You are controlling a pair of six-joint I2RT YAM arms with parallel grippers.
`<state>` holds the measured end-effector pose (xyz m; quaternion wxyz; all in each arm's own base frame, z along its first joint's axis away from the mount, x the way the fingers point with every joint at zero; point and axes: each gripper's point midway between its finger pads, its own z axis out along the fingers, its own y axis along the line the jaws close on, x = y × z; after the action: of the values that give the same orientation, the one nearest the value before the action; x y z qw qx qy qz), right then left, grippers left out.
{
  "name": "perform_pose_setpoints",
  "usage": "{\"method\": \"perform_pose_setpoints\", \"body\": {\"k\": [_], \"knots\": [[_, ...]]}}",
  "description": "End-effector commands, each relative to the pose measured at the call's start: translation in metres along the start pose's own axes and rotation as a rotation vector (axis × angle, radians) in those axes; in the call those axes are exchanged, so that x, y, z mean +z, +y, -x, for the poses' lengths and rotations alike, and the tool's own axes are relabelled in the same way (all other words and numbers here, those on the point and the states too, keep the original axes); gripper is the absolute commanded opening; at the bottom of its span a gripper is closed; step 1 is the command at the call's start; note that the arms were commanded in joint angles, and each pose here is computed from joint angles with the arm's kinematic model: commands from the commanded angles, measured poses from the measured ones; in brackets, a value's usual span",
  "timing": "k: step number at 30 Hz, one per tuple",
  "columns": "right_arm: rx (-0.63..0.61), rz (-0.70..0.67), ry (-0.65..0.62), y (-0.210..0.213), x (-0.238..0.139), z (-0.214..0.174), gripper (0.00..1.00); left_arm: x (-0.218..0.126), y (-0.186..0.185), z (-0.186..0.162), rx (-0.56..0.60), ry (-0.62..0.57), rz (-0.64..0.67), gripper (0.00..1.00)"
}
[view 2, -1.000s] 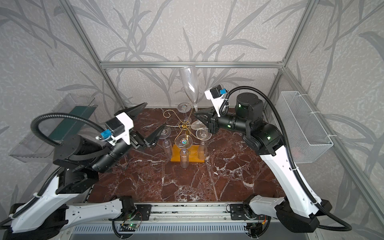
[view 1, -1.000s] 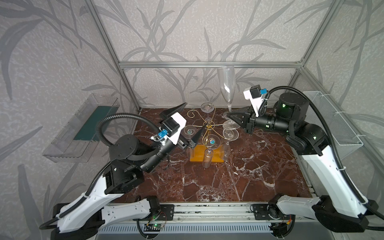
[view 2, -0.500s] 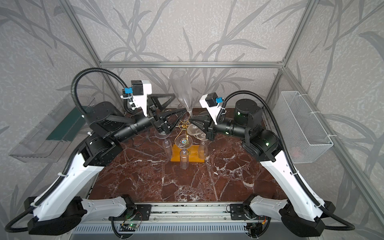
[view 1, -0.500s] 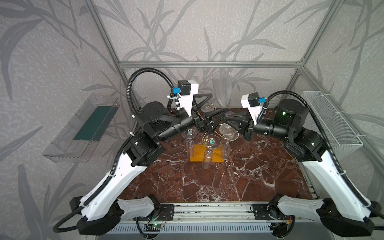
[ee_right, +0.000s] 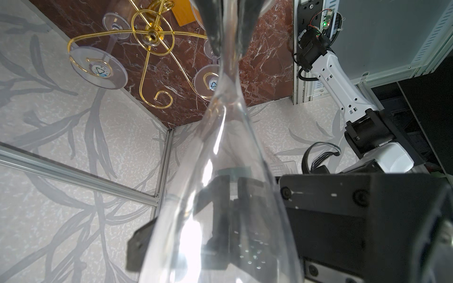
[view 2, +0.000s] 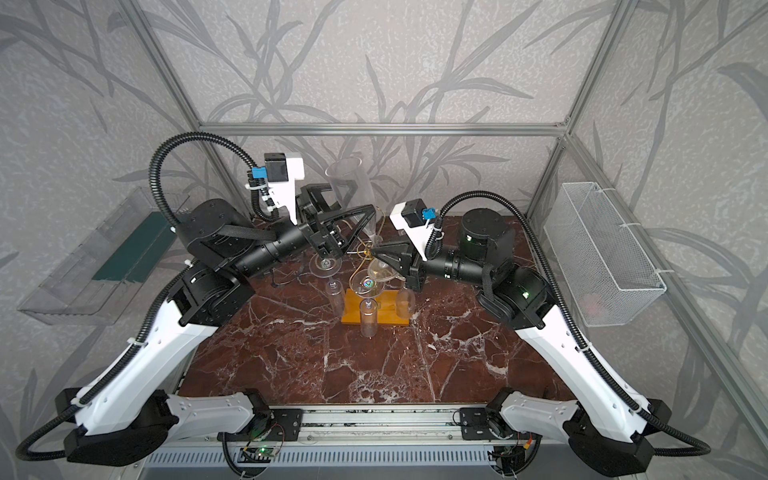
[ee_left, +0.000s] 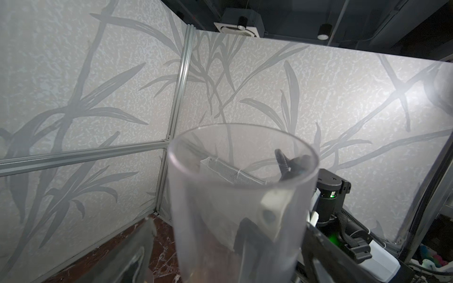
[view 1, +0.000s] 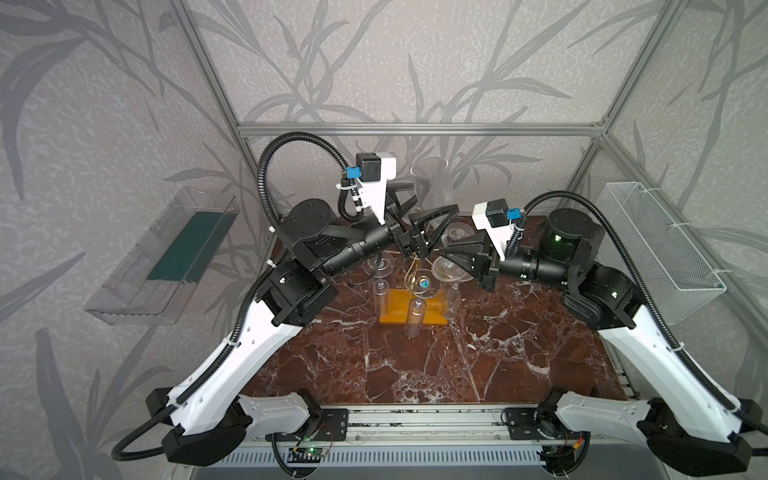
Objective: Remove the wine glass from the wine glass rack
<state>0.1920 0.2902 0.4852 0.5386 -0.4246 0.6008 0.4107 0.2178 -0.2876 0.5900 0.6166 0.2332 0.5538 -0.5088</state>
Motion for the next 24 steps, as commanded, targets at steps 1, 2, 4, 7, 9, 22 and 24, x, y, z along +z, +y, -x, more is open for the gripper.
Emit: {"method": "perform_pose_setpoints", "body": {"k": [1,2,4,7,9,22,24], "knots": [[-0.043,0.000,-0.075,0.0072,-0.0096,0.0201,0.00,0.0025,-0.0085,0.0142,-0.019,-0.054,-0.054,0.87],[-0.042,0.000,-0.075,0.0072,-0.0098,0.0197,0.00,0.0031,-0.0084,0.0135,-0.020,-0.056,-0.057,0.85],[-0.042,0.002,-0.073,0.0079,-0.0102,0.0187,0.00,0.0037,-0.0092,0.0134,-0.017,-0.059,-0.065,0.81],[-0.041,0.008,-0.068,0.0092,-0.0104,0.0167,0.00,0.0042,-0.0123,0.0140,0.004,-0.065,-0.088,0.79],[-0.046,0.005,-0.065,0.0092,-0.0111,0.0154,0.00,0.0054,-0.0134,0.0137,0.008,-0.057,-0.094,0.74],[-0.041,-0.009,-0.054,0.0076,-0.0116,0.0121,0.00,0.0100,-0.0169,0.0097,-0.017,-0.048,-0.132,0.46],[-0.039,-0.015,-0.055,0.0065,-0.0113,0.0118,0.00,0.0084,-0.0166,0.0117,-0.010,-0.058,-0.126,0.46]]}}
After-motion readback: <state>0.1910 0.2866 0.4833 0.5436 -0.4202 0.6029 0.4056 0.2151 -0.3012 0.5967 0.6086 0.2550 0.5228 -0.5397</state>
